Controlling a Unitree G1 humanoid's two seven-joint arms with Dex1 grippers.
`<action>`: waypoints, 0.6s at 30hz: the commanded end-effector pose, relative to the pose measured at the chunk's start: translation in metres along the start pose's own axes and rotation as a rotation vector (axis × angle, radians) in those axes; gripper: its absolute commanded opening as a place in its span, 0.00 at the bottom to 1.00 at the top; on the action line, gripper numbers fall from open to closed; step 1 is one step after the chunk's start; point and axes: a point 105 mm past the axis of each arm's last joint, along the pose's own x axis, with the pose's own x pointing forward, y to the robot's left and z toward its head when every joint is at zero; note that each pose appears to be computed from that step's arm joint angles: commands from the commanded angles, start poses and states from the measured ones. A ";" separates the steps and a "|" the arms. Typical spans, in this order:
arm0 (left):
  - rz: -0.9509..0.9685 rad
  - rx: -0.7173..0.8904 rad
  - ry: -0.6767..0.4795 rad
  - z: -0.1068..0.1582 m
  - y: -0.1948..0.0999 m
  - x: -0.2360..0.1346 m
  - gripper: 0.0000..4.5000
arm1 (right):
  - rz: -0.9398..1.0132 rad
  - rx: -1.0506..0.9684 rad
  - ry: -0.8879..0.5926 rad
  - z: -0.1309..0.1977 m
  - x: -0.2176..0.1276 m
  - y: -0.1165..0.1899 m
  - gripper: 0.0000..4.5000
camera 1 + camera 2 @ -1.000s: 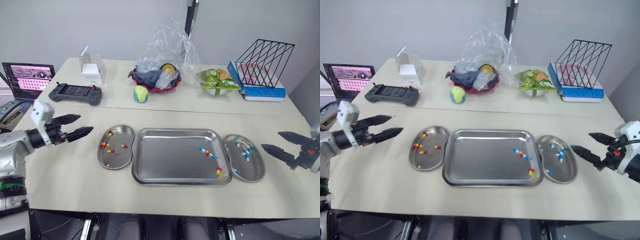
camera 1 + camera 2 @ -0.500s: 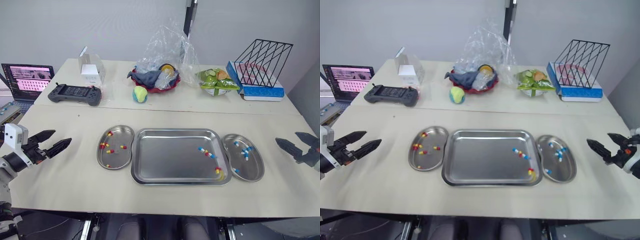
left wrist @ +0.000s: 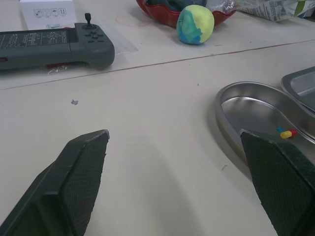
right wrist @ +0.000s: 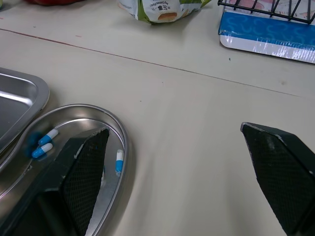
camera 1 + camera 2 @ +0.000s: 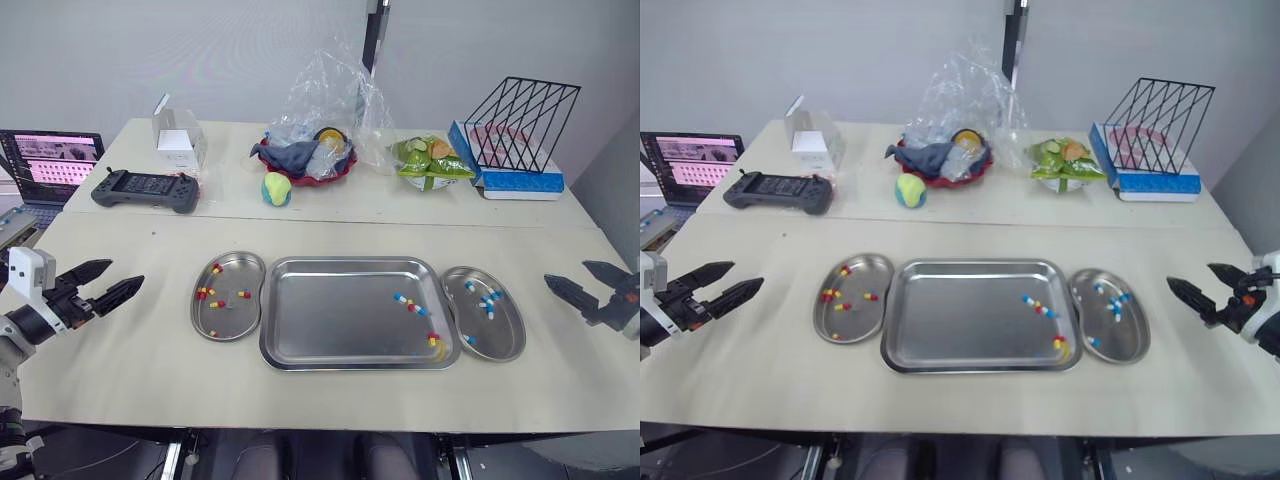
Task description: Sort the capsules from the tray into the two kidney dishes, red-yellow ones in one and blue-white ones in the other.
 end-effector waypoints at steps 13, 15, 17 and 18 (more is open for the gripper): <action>-0.016 0.060 -0.041 0.016 -0.001 -0.002 0.99 | 0.040 -0.036 -0.032 0.023 0.004 0.004 1.00; -0.020 0.058 -0.042 0.015 -0.002 -0.003 0.99 | 0.054 -0.045 -0.022 0.022 0.004 0.006 1.00; -0.034 0.052 -0.043 0.013 -0.004 -0.001 0.99 | 0.070 -0.053 -0.016 0.023 0.004 0.010 1.00; -0.044 0.050 -0.044 0.012 -0.006 0.000 0.99 | 0.078 -0.058 -0.013 0.023 0.004 0.011 1.00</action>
